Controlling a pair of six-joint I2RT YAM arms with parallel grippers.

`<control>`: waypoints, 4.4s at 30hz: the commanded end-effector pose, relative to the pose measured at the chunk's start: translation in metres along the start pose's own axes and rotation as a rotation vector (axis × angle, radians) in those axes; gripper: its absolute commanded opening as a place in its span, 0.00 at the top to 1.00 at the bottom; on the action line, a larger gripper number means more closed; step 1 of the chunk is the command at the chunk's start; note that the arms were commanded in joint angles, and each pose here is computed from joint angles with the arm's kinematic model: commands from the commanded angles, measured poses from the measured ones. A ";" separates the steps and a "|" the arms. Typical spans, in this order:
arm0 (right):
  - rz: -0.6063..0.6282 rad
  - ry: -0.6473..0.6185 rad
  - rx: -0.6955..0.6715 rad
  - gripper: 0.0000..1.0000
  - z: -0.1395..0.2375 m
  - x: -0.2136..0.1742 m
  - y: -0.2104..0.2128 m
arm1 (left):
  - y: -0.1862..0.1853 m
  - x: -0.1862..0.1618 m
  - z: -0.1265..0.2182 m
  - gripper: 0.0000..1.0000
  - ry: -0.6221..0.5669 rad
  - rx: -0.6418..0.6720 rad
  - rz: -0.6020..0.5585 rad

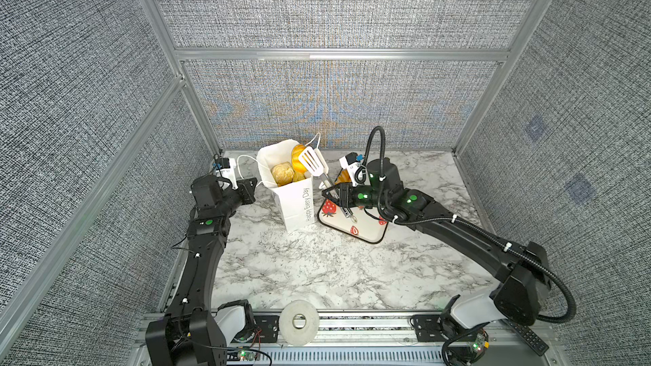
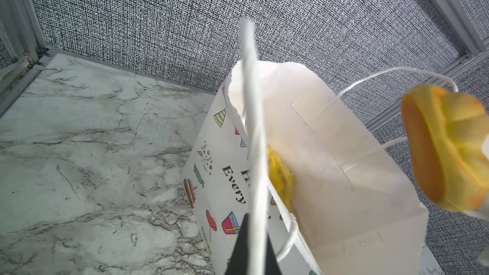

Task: Place the fake bread into the paper bag
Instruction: 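Carry the clamped striped roll over the bag opening with the right tongs, then lower the striped roll into the bag and open the right tongs, then swing the empty right tongs back over the braided loaf on the tray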

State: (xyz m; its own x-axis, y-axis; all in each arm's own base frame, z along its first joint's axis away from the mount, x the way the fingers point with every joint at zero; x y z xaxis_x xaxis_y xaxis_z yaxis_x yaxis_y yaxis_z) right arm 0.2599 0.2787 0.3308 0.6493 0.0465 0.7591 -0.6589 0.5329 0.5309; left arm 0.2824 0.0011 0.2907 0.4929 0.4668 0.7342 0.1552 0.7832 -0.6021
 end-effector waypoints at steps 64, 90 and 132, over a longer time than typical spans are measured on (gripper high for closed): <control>-0.004 0.021 0.004 0.49 -0.010 0.009 0.002 | -0.003 0.002 0.001 1.00 -0.007 -0.015 -0.012; 0.065 -0.077 -0.135 0.49 0.048 0.021 0.000 | -0.003 0.002 0.002 1.00 -0.009 -0.015 -0.015; -0.357 -0.031 -0.458 0.50 0.062 -0.009 -0.121 | -0.003 0.002 0.001 1.00 -0.007 -0.013 -0.012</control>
State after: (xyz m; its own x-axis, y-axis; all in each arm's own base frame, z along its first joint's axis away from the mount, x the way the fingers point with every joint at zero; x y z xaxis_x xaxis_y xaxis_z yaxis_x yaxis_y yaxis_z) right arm 0.3064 0.1633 0.2881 0.7674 -0.2048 0.6076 -0.2080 0.8169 0.5380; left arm 0.2818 0.0011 0.2916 0.4907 0.4666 0.7359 0.1570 0.7833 -0.6014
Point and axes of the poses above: each gripper's point midway between its finger pads, its own z axis back along the fingers, its own y axis along the line the jaws close on, x = y × z, the point moved 10 cm from there along z, back along the fingers, and after that the axes turned 10 degrees about z, right-handed, at the moved point
